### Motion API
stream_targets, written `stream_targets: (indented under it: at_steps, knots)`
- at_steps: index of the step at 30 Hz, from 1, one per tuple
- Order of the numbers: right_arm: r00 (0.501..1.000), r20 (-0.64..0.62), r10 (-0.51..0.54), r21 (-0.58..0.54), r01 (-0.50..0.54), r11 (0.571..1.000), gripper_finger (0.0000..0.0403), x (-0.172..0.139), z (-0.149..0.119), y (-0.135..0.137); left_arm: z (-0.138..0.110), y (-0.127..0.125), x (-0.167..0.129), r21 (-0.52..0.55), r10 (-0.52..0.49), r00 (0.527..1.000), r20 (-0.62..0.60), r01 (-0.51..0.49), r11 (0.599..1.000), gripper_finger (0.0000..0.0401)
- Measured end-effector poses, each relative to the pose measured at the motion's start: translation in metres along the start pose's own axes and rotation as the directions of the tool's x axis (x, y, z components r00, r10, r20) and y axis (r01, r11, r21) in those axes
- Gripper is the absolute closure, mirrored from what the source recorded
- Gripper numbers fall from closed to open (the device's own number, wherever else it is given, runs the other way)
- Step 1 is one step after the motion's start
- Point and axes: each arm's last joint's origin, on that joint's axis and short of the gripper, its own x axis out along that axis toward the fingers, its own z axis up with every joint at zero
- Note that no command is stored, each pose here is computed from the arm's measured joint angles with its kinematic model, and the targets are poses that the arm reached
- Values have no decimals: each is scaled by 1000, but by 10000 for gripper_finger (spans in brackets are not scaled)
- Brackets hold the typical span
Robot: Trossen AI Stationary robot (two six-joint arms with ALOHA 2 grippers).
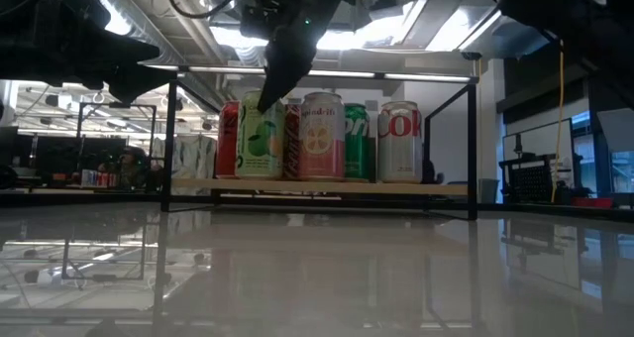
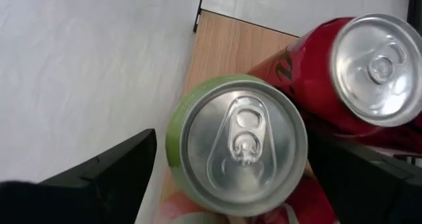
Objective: Place canned beverage on shelf
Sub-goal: Put the light green soda can on the shelf, then return to Home Position
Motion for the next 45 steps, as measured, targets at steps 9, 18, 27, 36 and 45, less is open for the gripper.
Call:
stream_targets:
  at_steps: [9,18,27,36,45]
  knots:
    - [998,55,-23,-3,23,1000,24,-29,4,-1,0,0,0,0,0,1000,0,0,1000,51]
    - [994,95,-53,-7,54,998,24,-77,3,1,0,0,0,0,0,1000,0,0,1000,51]
    - [984,110,-142,3,142,990,24,-166,-15,10,0,0,0,0,1,1000,0,-1,1000,51]
    - [984,88,-154,12,154,988,24,-232,-45,24,0,0,0,0,1,1000,0,-1,1000,51]
    - [971,111,-210,49,206,977,24,-280,-72,36,0,0,0,0,0,1000,0,0,1000,51]
